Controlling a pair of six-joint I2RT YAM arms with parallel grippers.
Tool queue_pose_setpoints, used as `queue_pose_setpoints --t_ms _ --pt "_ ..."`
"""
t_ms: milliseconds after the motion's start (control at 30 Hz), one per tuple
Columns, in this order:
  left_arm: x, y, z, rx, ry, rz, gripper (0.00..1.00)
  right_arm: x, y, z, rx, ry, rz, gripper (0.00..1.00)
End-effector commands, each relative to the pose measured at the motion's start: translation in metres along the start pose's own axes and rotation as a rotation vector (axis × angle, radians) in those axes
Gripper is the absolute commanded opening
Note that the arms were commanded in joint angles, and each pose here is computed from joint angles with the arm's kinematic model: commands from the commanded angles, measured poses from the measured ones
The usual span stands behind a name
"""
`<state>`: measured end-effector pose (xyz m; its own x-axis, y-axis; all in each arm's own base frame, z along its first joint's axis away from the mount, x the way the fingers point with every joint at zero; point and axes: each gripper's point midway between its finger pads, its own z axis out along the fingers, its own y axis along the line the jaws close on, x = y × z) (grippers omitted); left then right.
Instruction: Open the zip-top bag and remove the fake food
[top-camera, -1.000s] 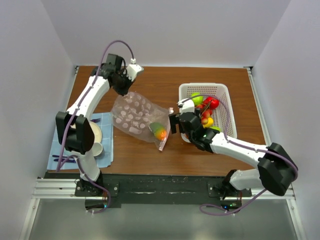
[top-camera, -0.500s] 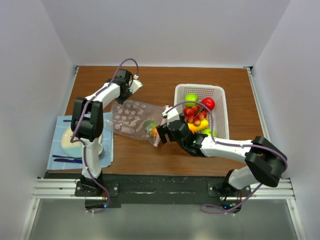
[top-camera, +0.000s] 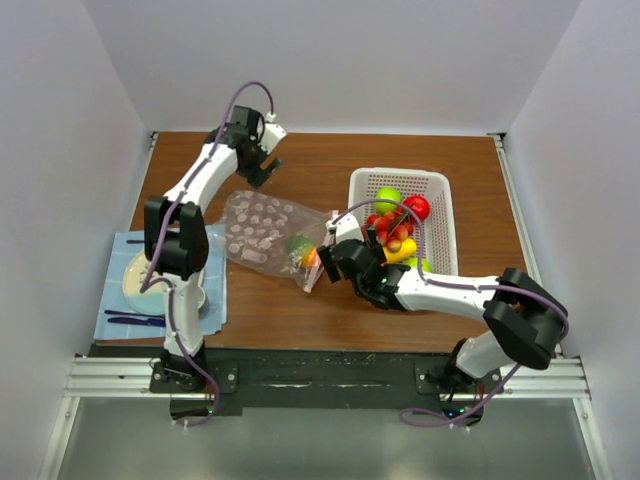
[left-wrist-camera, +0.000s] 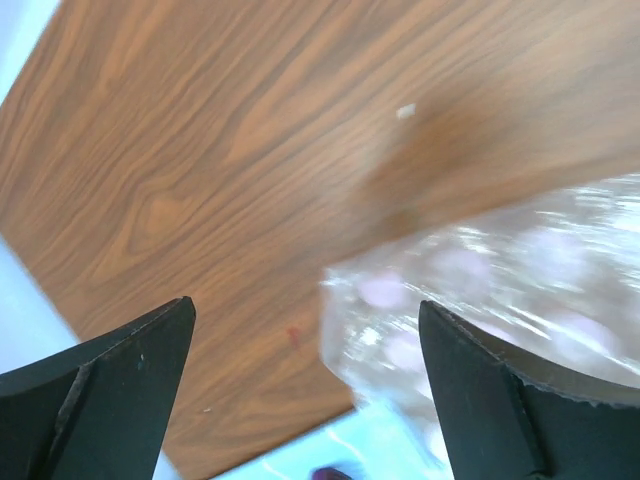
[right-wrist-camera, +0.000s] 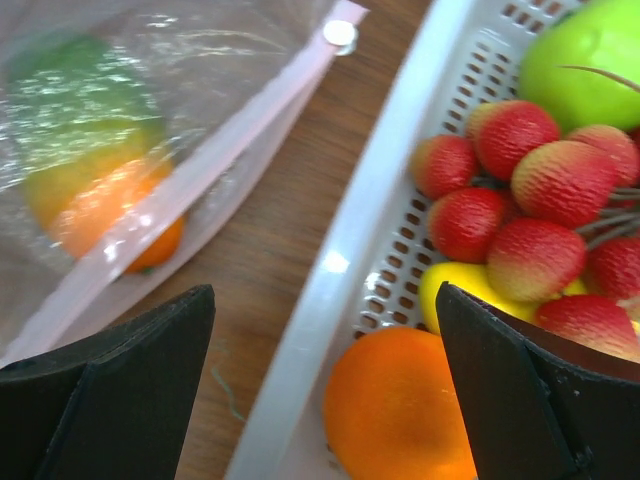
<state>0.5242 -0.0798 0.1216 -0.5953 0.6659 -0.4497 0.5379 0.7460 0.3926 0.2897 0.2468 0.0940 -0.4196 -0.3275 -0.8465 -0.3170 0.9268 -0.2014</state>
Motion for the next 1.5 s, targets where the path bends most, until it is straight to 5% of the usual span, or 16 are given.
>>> queue_pose_setpoints --t_ms 0,133,233,467,767,1467 --pt "-0.041 -0.026 -0.103 0.219 -0.198 -0.092 1.0 -0.027 -0.034 -0.005 0.177 -0.056 0.073 0.96" --pt "-0.002 -0.097 -0.113 0.439 -0.151 -0.061 1.0 -0.048 -0.037 -0.017 0.155 -0.113 0.087 0.93" --pt "0.032 -0.138 -0.105 0.518 -0.082 -0.03 1.0 -0.078 0.002 -0.036 -0.055 -0.185 0.112 0.88" --pt "0.064 -0.172 -0.069 0.544 0.009 0.007 1.0 -0.09 0.081 -0.052 -0.455 -0.211 0.164 0.76" --pt "0.074 -0.164 -0.026 0.432 0.071 0.063 1.0 -0.033 0.091 -0.012 -0.396 -0.087 0.091 0.72" --pt "0.103 -0.161 -0.002 0.336 0.121 0.221 1.0 -0.038 0.109 0.043 -0.379 -0.084 0.043 0.82"
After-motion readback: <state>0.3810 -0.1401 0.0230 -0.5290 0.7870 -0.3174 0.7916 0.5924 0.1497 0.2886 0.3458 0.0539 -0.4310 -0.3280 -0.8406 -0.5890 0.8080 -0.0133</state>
